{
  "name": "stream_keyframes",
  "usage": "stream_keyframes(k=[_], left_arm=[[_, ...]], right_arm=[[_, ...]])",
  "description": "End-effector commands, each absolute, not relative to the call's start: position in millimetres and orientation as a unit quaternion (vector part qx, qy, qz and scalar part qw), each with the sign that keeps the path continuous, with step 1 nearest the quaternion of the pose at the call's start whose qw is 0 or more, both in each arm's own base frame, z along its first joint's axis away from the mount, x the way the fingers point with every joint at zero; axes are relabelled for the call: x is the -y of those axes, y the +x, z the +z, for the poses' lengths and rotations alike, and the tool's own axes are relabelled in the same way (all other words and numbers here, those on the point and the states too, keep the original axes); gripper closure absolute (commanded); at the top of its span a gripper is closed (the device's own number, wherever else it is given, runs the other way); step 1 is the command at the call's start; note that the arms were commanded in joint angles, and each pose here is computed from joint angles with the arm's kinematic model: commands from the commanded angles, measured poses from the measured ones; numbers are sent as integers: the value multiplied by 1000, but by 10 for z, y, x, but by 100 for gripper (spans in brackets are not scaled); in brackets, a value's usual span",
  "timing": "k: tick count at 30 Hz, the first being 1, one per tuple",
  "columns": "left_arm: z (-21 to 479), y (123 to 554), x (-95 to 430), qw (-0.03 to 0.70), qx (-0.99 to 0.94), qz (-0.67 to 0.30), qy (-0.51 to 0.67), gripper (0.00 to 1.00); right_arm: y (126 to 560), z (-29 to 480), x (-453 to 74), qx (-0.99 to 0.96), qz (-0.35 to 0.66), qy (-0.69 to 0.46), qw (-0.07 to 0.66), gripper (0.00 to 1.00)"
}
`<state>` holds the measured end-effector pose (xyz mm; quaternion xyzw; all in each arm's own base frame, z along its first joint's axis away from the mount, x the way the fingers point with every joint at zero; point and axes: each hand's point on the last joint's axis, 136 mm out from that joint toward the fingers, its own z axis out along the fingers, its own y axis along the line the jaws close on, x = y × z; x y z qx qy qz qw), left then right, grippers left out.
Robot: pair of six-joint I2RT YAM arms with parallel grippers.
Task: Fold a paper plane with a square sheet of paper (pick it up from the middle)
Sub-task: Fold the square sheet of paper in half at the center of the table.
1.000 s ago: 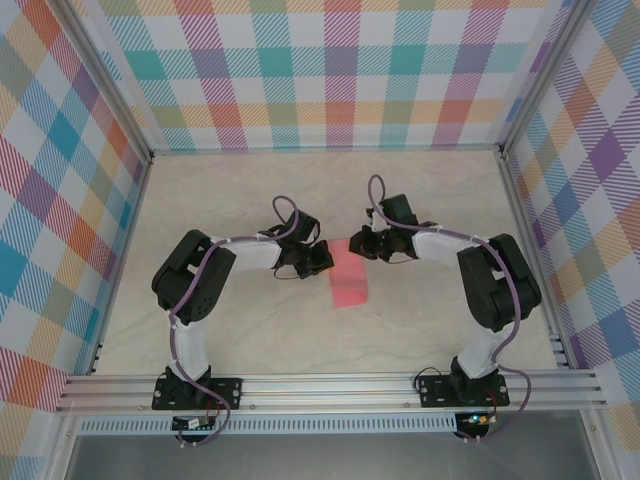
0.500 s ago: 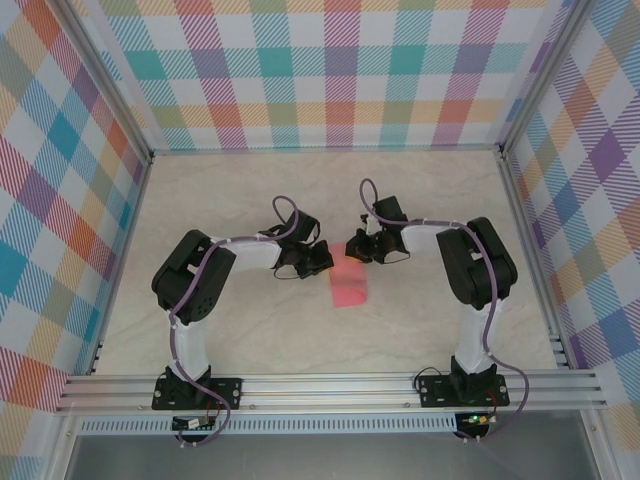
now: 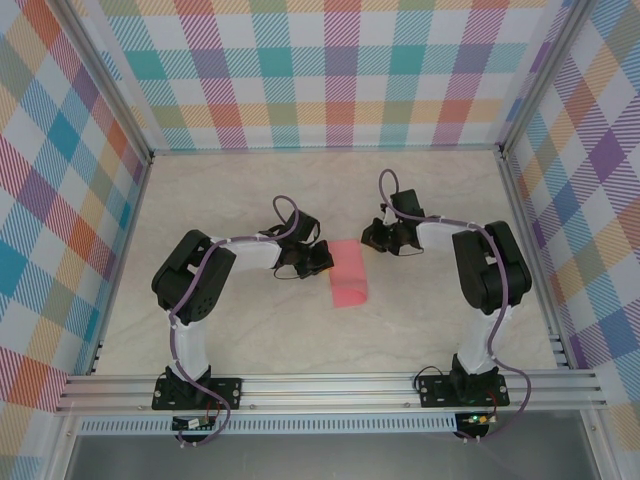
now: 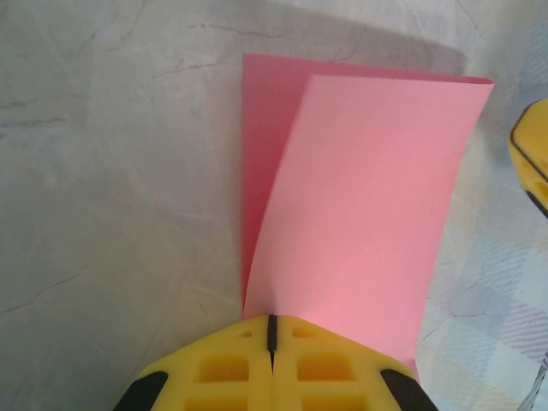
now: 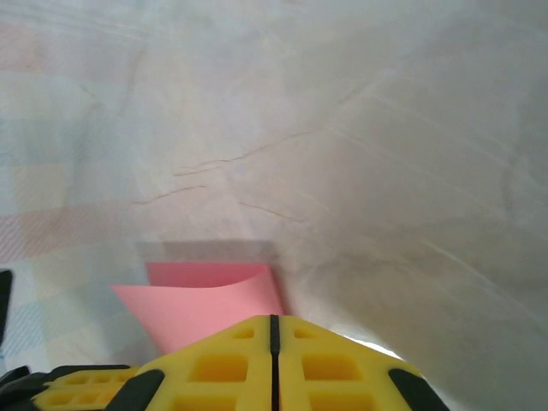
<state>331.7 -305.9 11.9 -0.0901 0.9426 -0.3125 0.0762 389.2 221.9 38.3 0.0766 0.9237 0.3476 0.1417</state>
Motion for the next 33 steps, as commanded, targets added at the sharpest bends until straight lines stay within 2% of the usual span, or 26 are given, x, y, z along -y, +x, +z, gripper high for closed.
stream_keyframes(k=[1,9,22,28,33], left_arm=[[-830,2575,2360,-41,-984,-128,-121,100],[-834,2565,2342,-41,-984,-125,-123,100],[-840,2537,2318,-42,-984,-123,-125,100],[-841,2538,2324,-41,-983,-125,-126,100],[-842,2534,2324,-43,-983,-125,-127,100]], right_arm=[[3835,622,-2495,-909,386,28,155,92],[3845,379,-2569,-918,378,39,112,93],[4088,96,-2087,-942,284,132,117,94],[4124,425,-1998,-931,299,141,152,95],[3842,808,-2151,-911,368,97,159,94]])
